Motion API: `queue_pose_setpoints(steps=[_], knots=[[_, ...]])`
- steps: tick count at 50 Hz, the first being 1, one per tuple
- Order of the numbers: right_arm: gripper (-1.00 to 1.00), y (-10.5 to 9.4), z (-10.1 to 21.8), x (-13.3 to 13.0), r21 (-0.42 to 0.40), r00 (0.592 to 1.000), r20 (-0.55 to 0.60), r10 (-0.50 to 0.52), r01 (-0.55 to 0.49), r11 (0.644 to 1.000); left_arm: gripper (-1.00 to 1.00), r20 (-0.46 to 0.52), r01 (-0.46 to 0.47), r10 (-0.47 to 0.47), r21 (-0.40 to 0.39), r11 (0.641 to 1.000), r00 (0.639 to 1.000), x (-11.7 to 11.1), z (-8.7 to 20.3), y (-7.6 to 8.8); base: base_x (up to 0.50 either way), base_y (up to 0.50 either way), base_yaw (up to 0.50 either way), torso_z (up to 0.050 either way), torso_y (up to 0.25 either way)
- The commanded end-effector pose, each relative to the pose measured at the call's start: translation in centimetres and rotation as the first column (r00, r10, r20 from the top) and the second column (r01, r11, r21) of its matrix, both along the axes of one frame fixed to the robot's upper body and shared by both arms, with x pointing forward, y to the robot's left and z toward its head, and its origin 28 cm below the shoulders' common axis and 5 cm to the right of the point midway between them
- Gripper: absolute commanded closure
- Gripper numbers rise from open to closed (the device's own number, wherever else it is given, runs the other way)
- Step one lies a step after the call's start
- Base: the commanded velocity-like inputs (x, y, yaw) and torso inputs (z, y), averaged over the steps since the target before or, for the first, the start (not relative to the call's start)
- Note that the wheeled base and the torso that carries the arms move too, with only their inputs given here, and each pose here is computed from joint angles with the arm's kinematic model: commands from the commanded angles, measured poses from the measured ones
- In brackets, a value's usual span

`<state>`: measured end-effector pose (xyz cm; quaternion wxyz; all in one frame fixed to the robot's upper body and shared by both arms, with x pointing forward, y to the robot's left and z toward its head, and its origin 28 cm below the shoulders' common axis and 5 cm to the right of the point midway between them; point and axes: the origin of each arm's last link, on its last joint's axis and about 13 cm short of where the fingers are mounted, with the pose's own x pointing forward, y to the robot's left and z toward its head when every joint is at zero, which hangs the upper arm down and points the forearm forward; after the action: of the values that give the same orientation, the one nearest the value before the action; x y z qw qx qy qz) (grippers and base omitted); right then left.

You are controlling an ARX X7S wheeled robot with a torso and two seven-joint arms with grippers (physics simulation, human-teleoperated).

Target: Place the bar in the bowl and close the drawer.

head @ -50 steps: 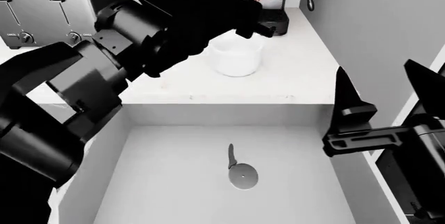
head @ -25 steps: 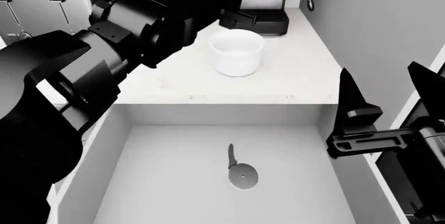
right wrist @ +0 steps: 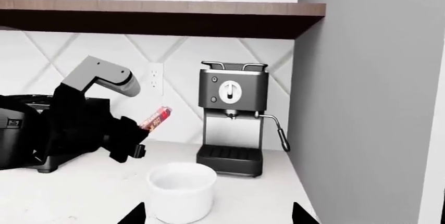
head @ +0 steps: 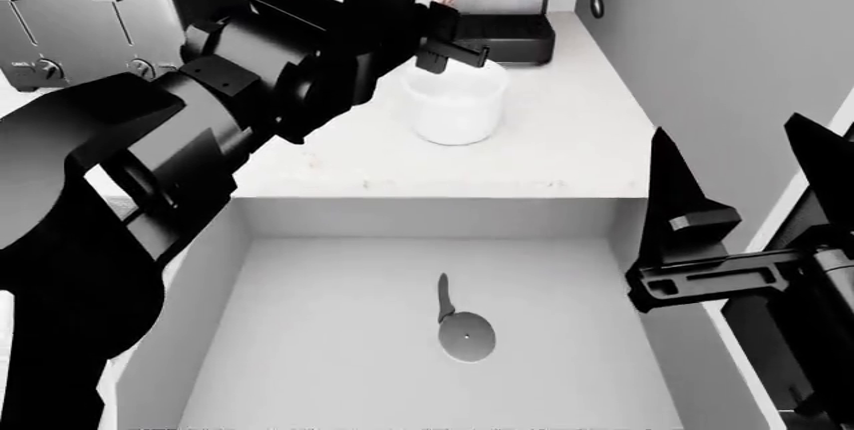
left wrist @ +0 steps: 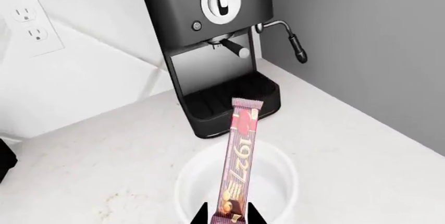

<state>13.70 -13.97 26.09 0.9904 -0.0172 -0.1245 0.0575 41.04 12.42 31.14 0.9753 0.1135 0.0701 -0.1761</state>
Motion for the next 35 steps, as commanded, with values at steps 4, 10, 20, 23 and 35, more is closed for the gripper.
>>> queue_pose_setpoints(steps=[4, 10, 20, 23, 35], knots=[[-1.00, 0.1, 0.1, 0.1, 0.032, 1.000, 0.026, 0.012, -0.013, 0.999, 1.00, 0.028, 0.020, -0.021, 0.012, 1.000, 0.999, -0.1, 0.6, -0.8, 0.00, 0.00, 0.00, 0.012, -0.250], [-1.00, 0.0, -0.1, 0.1, 0.036, 1.000, 0.025, 0.013, -0.014, 0.999, 1.00, 0.034, 0.036, -0.036, 0.024, 0.999, 0.999, -0.2, 0.8, -0.9, 0.00, 0.00, 0.00, 0.010, -0.178], [-1.00, 0.0, -0.1, -0.1, 0.037, 0.999, 0.028, 0.015, -0.017, 0.999, 1.00, 0.075, 0.055, -0.056, 0.015, 0.998, 0.996, -0.5, 2.8, -1.0, 0.00, 0.00, 0.00, 0.000, 0.000], [-1.00, 0.0, -0.1, -0.1, 0.038, 0.999, 0.028, 0.016, -0.017, 0.999, 1.00, 0.095, 0.053, -0.055, 0.018, 0.998, 0.994, -0.6, 3.7, -1.0, 0.00, 0.00, 0.00, 0.000, 0.000], [-1.00, 0.1, 0.0, -0.3, 0.037, 0.999, 0.034, 0.019, -0.021, 0.999, 1.00, 0.127, 0.041, -0.044, 0.026, 0.999, 0.991, -0.8, 4.7, -0.9, 0.00, 0.00, 0.00, 0.000, 0.000]])
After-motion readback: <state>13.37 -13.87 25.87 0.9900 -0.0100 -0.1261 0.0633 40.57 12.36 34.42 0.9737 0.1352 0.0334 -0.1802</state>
